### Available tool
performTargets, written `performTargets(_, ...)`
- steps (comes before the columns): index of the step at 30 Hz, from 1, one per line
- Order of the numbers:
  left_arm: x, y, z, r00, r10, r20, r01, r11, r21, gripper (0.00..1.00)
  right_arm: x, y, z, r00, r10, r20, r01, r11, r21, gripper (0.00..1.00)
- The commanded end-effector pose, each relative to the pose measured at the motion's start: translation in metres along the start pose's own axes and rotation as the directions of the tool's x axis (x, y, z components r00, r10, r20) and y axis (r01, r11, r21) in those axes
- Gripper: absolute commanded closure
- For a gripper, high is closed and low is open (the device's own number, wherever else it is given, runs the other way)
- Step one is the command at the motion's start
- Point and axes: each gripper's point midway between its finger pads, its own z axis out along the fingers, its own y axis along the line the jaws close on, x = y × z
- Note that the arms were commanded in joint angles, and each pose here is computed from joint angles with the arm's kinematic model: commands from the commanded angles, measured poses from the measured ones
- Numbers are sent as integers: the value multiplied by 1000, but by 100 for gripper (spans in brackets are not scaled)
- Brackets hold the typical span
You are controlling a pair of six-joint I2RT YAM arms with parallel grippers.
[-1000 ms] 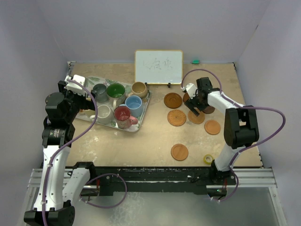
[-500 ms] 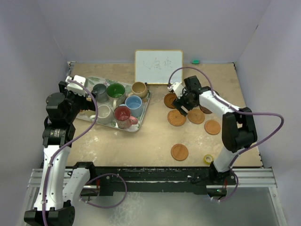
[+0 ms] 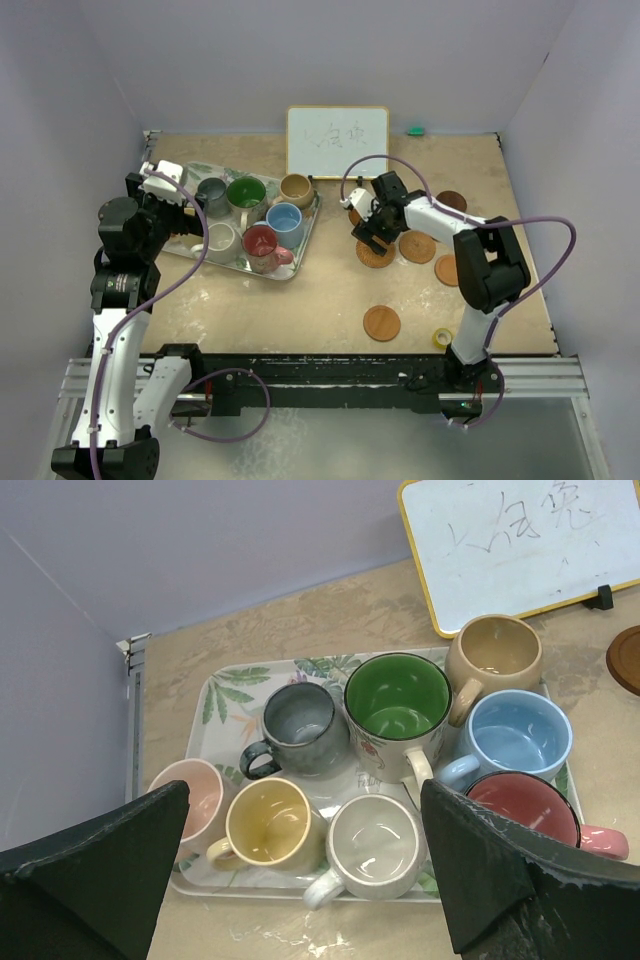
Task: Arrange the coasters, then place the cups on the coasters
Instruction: Move the cup to the center of the board.
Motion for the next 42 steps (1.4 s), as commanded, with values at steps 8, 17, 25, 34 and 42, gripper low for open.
performTargets(8,-10,1,0,999,15,47,-16,1000,4,5,-6,-4,11,1000,-22,3,22,1000,21,16)
performTargets(17,-10,2,-1,999,16,47,-16,1000,0,5,-12,-5,19,1000,-23,7,23,1000,12,16)
performTargets(25,-11,2,-2,999,19,48,-19,1000,-1,5,-23,-9,21,1000,-7,7,7,1000,0,17)
performTargets(34,-11,2,-1,999,20,46,-20,1000,0,5,-25,-20,25,1000,15,-23,-14,999,39,17)
performTargets(42,-12,2,-2,999,21,49,-21,1000,0,5,-28,-33,27,999,23,-37,-21,997,73,17)
